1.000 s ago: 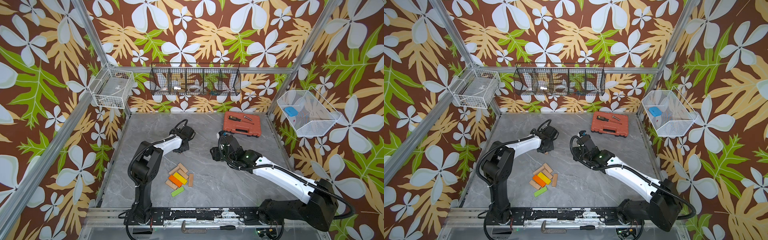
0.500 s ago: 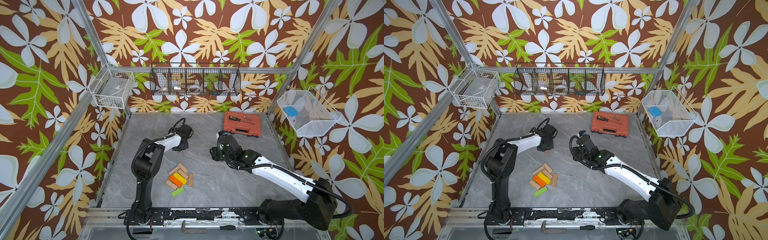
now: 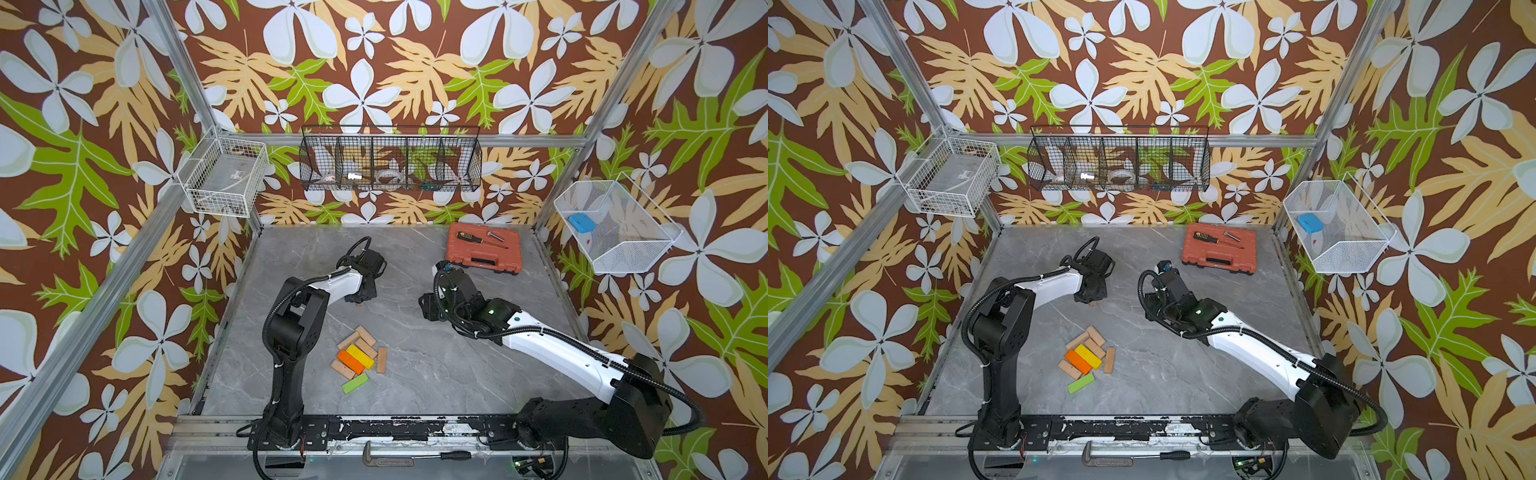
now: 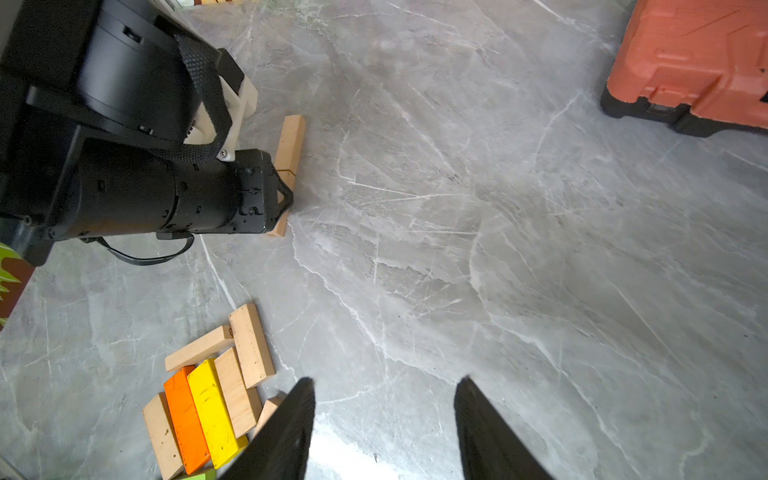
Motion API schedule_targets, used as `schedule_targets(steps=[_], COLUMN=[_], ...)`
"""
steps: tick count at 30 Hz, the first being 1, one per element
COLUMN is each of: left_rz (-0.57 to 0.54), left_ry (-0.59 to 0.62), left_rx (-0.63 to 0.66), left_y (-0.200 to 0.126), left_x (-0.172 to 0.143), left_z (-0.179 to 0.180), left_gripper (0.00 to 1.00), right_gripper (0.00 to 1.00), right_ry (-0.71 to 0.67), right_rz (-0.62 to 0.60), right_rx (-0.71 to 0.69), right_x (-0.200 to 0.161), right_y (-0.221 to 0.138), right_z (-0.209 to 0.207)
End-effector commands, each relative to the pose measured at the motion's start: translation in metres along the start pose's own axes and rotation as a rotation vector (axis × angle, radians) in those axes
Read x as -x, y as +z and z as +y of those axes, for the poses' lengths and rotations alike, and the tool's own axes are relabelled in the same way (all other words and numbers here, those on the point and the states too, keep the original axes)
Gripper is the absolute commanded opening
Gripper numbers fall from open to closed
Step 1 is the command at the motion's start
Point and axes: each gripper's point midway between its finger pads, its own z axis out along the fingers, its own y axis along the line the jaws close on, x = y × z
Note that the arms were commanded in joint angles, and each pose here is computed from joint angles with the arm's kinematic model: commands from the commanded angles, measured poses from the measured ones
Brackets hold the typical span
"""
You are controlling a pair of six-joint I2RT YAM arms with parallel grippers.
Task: Assemble the letter k with building blocks
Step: Assemble the building block at the center of the board.
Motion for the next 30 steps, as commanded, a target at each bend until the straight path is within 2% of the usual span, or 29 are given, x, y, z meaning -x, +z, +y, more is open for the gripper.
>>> schedule_targets(steps=[1, 13, 18, 25, 30], left_rz=[0.023, 0.017, 0.000, -0.054, -0.098], left_ry=[0.030, 0.024, 0.013, -0.013, -0.063], left_rx=[0.035, 0.026, -0.007, -0.102, -0.197], left_y=[0.002, -0.005, -0.017, -0.054, -0.090], left_x=[-0.005, 0.001, 0.008, 0.023, 0.020], left_z=[0.008, 0.007, 0.003, -0.005, 0.000], left_gripper=[0.29, 0.34, 0.41, 0.43, 0.44], right_gripper=[0.57, 0.57, 0.57, 0.57, 0.57], right_ry=[0.016, 0.017, 0.020, 0.017, 0.019], right_rz=[-0.013, -0.012, -0.014, -0.016, -0.016], right_rx=[0.001, 0.002, -0.001, 0.000, -0.004], right_x=[0.003, 0.004, 0.004, 0.005, 0.004], right_y=[-0.001, 0.000, 0.000, 0.000, 0.000], right_z=[0.001, 0.002, 0.001, 0.001, 0.000])
